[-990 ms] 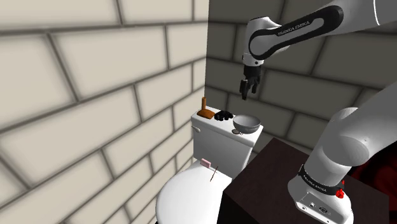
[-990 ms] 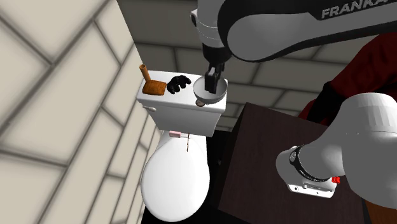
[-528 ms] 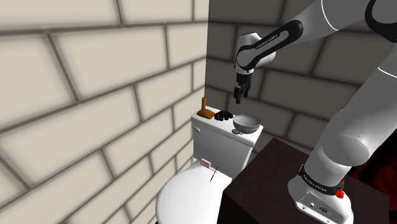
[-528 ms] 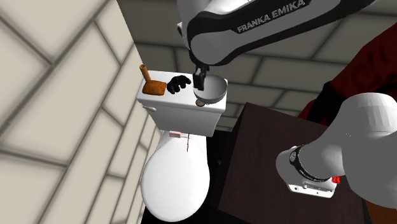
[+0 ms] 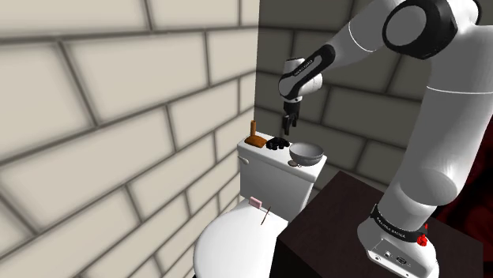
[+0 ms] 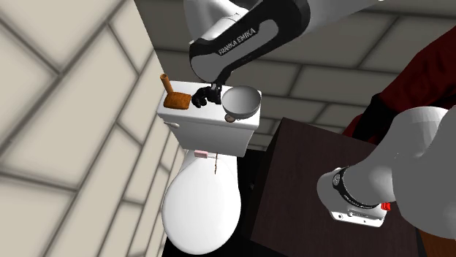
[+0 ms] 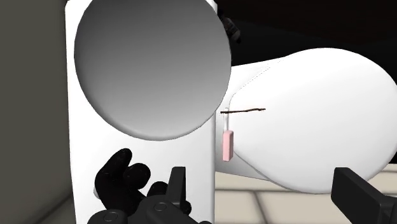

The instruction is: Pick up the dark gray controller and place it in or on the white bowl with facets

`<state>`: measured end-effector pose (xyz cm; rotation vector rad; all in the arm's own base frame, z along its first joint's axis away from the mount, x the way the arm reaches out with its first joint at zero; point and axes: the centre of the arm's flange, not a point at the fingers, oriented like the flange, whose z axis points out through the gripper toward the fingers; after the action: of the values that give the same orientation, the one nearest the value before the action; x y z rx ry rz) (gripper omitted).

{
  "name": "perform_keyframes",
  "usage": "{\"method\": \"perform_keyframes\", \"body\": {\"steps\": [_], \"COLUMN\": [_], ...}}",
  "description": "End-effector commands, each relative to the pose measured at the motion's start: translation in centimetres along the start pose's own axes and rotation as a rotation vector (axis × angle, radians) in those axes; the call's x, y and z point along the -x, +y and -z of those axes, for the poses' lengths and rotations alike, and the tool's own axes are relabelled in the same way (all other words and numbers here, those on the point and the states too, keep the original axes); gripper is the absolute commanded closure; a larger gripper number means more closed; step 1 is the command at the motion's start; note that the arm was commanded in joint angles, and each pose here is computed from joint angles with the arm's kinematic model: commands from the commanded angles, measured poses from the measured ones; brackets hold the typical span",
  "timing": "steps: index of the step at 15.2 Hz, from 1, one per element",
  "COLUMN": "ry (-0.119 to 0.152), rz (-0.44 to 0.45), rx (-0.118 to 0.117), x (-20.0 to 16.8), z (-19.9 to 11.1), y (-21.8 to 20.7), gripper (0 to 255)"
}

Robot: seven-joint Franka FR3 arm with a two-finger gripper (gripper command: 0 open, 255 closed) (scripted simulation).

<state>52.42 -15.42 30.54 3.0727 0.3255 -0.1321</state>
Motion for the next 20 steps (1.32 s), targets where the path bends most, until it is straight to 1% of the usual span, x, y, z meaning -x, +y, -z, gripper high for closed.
{"method": "perform_keyframes", "body": {"steps": [1,12,20], "ry": [-0.001,-0.009,-0.009], "rz": [0.027,0.165,0.165], "rx": [-0.001,-0.006,-0.006], "x": [-2.0,-11.7,-11.7], "z": [-2.2,-11.7,-15.7], "y": [1.0,5.4,5.4], "gripper": [0,0,0]}}
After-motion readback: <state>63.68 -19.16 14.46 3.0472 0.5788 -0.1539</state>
